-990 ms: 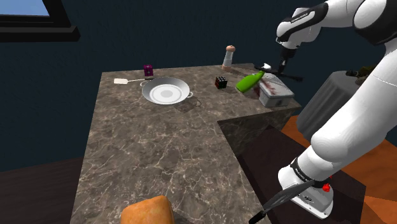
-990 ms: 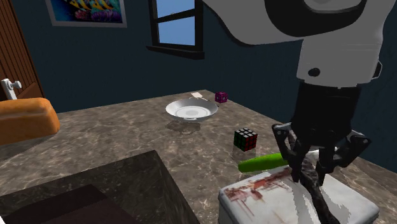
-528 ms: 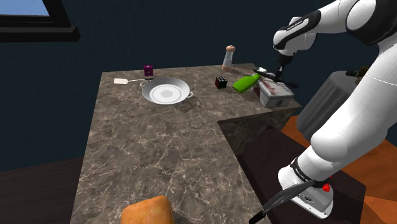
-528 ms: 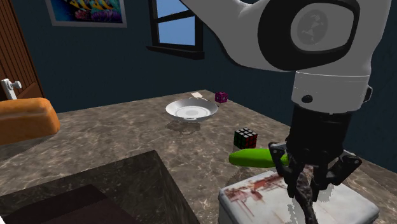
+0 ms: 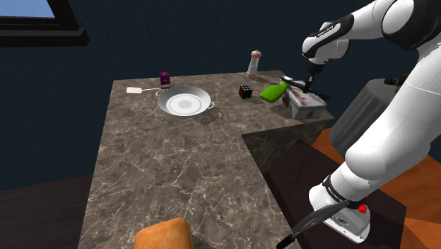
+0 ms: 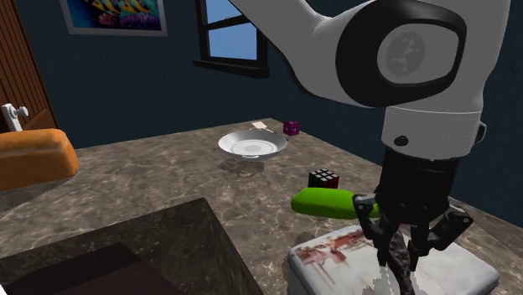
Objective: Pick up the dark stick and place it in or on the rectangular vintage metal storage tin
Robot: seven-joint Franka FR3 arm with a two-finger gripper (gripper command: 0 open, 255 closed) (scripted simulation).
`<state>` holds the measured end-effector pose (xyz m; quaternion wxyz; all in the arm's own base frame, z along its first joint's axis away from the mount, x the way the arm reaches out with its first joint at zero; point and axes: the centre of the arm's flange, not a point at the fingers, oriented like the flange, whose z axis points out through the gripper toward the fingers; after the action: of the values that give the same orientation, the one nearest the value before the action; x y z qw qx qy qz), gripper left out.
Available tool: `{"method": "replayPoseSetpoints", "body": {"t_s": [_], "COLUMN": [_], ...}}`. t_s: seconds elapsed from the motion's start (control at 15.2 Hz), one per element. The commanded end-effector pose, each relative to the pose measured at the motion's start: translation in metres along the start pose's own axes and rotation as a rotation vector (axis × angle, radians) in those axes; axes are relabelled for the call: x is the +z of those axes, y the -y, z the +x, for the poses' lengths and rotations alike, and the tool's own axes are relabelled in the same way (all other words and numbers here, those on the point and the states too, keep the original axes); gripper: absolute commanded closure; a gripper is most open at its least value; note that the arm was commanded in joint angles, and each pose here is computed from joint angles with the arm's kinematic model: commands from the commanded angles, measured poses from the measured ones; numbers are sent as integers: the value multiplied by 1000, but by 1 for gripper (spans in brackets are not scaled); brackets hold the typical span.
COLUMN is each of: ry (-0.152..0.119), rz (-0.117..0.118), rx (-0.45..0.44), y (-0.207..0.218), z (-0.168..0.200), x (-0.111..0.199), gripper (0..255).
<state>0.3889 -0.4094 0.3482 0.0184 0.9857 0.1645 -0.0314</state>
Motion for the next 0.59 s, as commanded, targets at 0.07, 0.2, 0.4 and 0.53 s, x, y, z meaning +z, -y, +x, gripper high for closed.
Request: {"method": "replayPoseSetpoints", "body": {"t_s": [0.07, 0.2, 0.4, 0.53], "ry": [5, 5, 5, 5], "rz": [8, 8, 8, 8], "rx": [0, 0, 0, 0], "y": [1, 1, 1, 1], "z": [0, 0, 0, 0], "x": [4, 5, 4, -9], "gripper": [255, 0, 0, 0]}}
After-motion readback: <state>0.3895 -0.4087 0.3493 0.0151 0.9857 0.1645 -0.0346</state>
